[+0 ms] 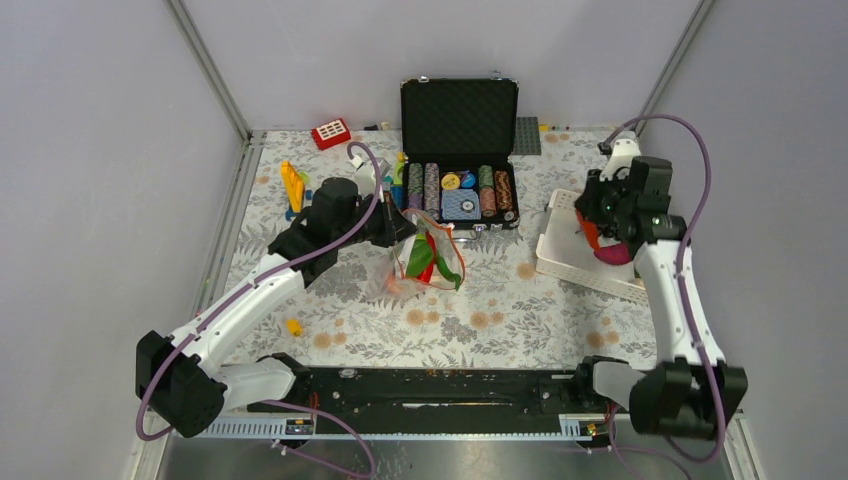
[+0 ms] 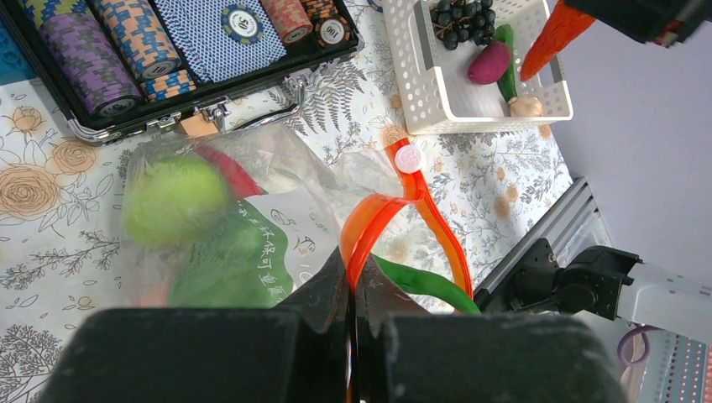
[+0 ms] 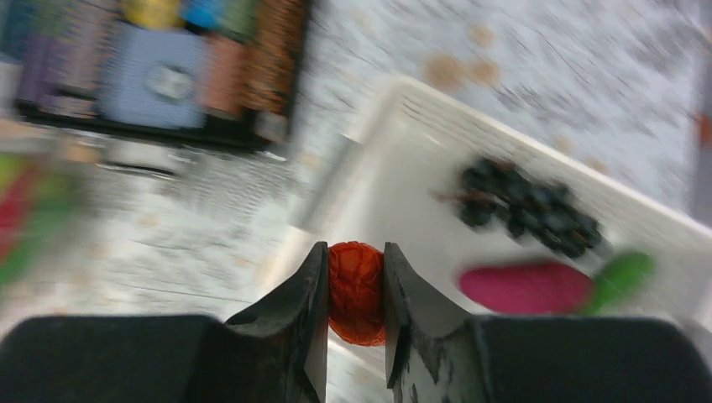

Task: Place the food in the zip-top bag and seal the zipper
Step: Pick up the fake vegetable from the bin, then place the fake vegetable in the zipper food storage bag.

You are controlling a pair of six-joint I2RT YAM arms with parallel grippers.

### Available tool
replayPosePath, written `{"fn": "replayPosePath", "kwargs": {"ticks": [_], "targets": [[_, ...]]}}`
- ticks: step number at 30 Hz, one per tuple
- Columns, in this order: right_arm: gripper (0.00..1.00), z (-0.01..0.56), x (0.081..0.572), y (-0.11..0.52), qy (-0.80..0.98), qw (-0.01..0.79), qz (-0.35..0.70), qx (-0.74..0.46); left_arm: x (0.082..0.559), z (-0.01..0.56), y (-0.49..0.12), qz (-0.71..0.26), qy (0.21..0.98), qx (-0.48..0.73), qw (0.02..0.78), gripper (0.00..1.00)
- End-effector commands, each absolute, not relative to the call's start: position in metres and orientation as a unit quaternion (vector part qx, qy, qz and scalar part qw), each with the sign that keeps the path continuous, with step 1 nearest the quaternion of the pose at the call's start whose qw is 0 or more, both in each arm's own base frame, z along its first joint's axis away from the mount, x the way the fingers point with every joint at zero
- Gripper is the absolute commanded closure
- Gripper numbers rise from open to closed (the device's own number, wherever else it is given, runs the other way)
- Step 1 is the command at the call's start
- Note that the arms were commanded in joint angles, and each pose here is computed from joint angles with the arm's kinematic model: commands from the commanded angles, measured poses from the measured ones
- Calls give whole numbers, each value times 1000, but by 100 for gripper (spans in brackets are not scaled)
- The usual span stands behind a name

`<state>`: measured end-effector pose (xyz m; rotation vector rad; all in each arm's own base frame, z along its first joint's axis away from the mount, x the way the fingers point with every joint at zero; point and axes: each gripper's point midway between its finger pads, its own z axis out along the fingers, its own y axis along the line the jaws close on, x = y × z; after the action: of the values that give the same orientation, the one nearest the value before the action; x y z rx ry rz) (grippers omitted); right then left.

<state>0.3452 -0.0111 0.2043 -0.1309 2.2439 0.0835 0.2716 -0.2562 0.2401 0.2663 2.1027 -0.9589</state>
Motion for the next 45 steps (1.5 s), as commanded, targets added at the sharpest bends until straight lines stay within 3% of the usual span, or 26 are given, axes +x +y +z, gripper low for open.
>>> {"fn": "replayPosePath", "kwargs": {"ticks": [1, 5, 10, 14, 19, 34, 40, 45], "targets": [[100, 297, 332, 108, 764, 573, 261, -145, 281, 271, -263, -406, 799, 105, 430, 100], [100, 358, 288, 192, 644, 622, 381, -232, 281, 271, -264, -407, 802, 102, 425, 100], [100, 416, 236, 250, 515, 632, 505, -284, 282, 269, -265, -408, 805, 94, 419, 100], [100, 433, 212, 282, 455, 615, 562, -316, 282, 270, -265, -408, 807, 92, 416, 100], [100, 418, 219, 312, 471, 579, 581, -324, 284, 277, -261, -396, 810, 88, 422, 100], [100, 297, 269, 330, 629, 591, 373, -340, 267, 311, -271, -421, 779, 176, 431, 100], [100, 294, 270, 325, 635, 613, 281, -377, 252, 321, -282, -458, 755, 222, 414, 100], [100, 285, 263, 298, 701, 560, 217, -384, 228, 328, -296, -523, 735, 244, 355, 100]]}}
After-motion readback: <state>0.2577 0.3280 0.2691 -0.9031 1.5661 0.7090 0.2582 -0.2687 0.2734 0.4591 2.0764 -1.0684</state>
